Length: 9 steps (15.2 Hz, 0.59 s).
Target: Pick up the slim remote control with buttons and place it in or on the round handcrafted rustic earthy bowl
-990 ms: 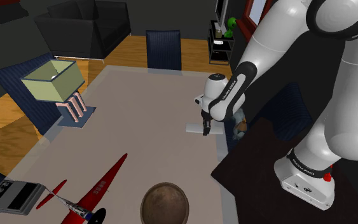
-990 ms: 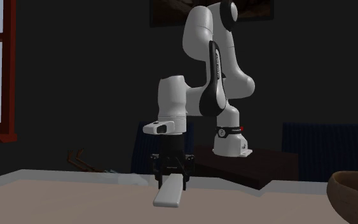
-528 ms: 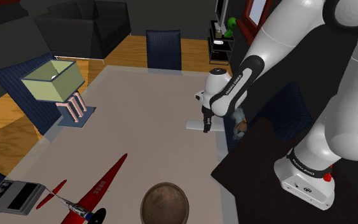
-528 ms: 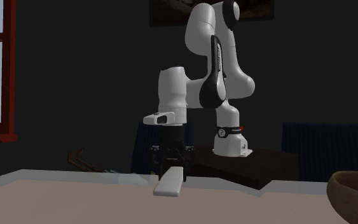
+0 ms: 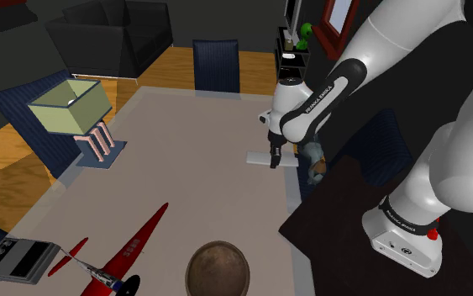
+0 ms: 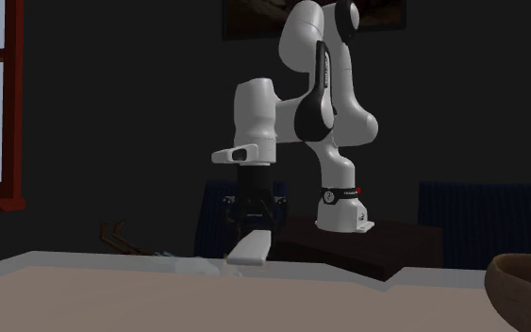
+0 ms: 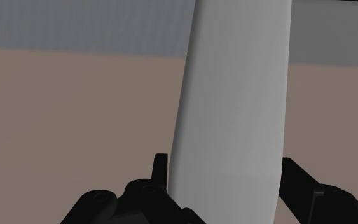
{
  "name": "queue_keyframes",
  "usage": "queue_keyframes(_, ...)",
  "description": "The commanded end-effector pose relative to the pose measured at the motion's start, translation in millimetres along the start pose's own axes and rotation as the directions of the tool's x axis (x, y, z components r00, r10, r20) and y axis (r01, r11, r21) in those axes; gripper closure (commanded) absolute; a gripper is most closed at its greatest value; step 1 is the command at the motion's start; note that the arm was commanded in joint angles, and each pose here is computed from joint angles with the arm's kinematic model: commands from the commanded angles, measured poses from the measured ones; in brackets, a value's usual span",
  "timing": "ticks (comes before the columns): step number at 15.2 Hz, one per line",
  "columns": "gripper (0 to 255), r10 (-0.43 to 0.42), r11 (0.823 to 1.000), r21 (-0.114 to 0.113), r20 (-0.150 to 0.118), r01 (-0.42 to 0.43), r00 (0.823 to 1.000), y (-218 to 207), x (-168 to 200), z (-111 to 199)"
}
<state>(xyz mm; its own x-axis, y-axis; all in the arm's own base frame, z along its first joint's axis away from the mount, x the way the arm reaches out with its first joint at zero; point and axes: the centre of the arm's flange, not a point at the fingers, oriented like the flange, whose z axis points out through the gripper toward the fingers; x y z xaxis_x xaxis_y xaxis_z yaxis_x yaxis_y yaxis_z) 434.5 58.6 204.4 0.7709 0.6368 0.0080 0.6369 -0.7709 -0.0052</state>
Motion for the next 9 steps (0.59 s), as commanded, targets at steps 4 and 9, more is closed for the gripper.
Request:
queue_keyframes(4,255,0.000,1.000,0.000,0.000,0.000,1.000,-1,-1,-27)
queue_keyframes(9,255,0.000,1.000,0.000,0.000,0.000,1.000,-1,-1,-53)
